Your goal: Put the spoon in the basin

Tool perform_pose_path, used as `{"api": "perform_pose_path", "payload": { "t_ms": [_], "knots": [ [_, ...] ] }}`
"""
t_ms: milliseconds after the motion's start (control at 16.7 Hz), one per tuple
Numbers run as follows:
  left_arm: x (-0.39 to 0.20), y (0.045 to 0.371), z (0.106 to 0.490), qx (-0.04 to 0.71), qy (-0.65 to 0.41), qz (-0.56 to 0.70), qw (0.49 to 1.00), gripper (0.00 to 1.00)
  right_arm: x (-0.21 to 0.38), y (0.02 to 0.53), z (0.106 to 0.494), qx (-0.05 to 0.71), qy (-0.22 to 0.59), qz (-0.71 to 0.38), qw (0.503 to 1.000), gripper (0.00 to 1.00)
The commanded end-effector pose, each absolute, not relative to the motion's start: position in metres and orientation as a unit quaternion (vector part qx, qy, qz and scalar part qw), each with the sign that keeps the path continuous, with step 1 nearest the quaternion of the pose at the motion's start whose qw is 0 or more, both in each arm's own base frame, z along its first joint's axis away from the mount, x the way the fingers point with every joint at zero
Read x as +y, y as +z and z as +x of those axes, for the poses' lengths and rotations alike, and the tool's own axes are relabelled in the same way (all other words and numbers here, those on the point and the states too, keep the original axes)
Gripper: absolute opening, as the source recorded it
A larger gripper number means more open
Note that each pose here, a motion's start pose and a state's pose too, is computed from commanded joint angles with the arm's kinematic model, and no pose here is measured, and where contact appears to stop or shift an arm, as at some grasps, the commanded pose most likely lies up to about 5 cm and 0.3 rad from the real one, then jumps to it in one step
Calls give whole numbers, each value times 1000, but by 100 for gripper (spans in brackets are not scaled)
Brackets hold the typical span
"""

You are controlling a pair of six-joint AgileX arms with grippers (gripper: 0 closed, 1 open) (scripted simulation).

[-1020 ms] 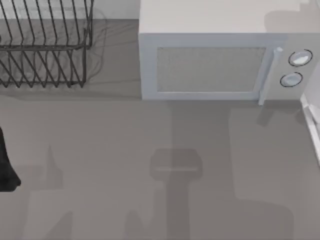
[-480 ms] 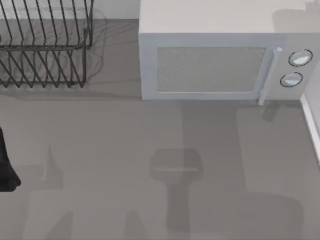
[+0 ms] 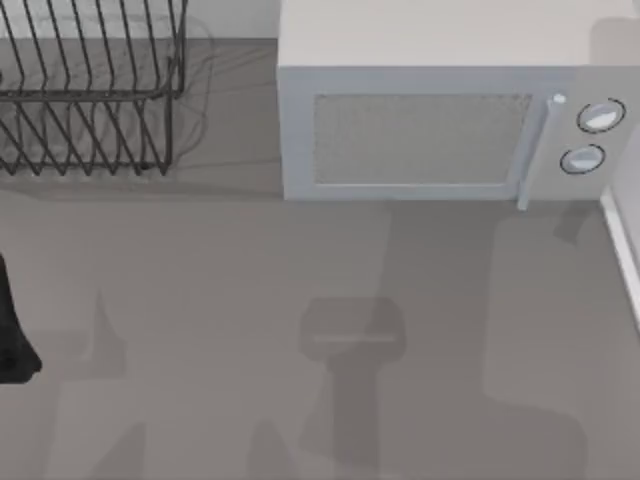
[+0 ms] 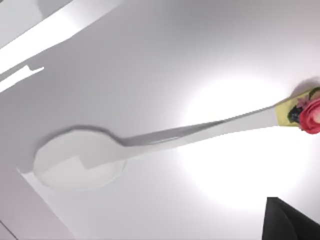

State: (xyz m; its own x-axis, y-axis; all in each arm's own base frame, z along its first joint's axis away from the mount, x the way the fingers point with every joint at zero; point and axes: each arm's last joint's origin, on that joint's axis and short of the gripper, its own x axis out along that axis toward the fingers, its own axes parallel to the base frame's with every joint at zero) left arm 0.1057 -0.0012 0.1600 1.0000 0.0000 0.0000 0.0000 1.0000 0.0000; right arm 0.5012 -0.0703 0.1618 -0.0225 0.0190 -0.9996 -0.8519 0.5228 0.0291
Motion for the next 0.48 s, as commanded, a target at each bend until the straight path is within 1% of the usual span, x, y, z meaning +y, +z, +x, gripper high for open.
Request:
{"api": "perform_pose_path", "payload": {
  "t_ms": [420,480],
  "knots": [
    [-1,160,106,0,0,0,1000,100,-72,154,501,617,350,-338,619,0],
    [-1,160,106,0,0,0,1000,100,-72,154,501,617,350,-338,619,8]
  ]
}}
